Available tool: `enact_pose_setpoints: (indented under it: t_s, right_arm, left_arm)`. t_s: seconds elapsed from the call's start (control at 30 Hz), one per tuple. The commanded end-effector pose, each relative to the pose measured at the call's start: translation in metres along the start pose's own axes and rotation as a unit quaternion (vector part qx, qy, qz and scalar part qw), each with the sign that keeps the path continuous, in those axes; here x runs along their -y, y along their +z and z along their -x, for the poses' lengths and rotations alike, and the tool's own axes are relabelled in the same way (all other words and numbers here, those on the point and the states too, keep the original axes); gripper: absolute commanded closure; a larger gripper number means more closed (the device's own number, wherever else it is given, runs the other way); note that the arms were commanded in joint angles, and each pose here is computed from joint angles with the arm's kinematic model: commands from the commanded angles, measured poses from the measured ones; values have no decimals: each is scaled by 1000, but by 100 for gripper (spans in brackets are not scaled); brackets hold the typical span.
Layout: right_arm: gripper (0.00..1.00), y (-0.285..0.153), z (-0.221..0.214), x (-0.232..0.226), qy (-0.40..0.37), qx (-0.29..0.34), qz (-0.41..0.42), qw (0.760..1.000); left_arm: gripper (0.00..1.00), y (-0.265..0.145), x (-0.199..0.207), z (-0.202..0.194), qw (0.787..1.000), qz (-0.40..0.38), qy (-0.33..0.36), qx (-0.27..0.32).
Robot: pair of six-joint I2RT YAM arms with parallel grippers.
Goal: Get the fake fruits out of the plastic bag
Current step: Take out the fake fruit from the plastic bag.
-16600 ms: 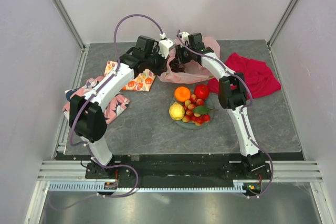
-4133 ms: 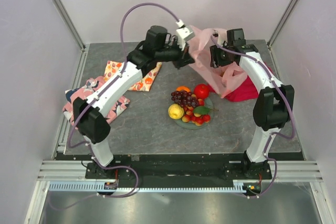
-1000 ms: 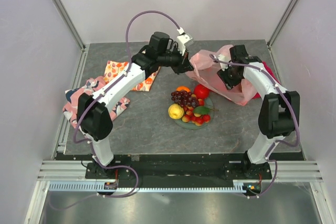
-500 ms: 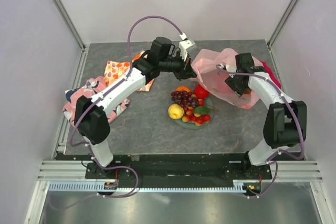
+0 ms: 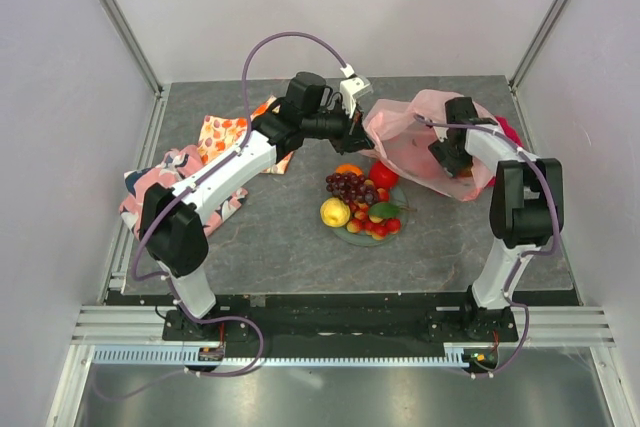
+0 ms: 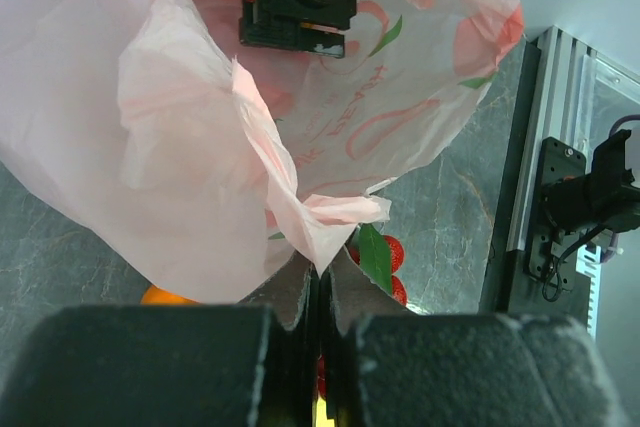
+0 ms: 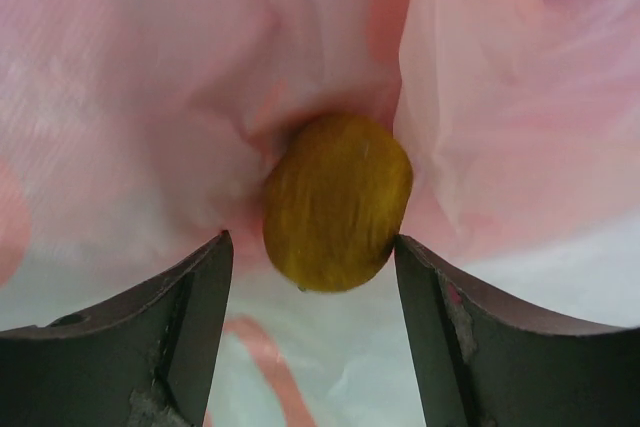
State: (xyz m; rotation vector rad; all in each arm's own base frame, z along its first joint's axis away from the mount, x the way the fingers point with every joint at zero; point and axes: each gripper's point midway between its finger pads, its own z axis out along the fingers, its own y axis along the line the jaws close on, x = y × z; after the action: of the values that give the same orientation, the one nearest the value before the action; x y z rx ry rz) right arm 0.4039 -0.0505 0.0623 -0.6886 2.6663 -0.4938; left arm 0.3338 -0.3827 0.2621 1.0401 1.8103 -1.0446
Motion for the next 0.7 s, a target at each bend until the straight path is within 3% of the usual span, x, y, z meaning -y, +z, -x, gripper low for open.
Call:
enact_pose_setpoints:
  t_s: [0.0,0.13,0.23,0.43,0.57,0.67]
  right_arm:
    - [27,3,30,20,35,37,-31,998]
    - [48,0,37,24,31,43,-33,998]
    - [56,-32,52,32,37,89,-26,995]
    - [57,-112,73,4,50,178,98,978]
    - [56,-174,79,-37,25,267,217,939]
    - [56,-201,75,-50,23,289,254,923]
  left_arm:
    - [98,-11,11,19,1000,-4,8,28]
    - [98,-10,10,18,1000,-2,7,27]
    - [98,-9,7,18,1000,2,8,27]
    - [99,0,-9,19,999,29,3,23]
    - [98,3,-14,29,999,37,2,32]
    - [99,5,-27,32,998,55,-8,35]
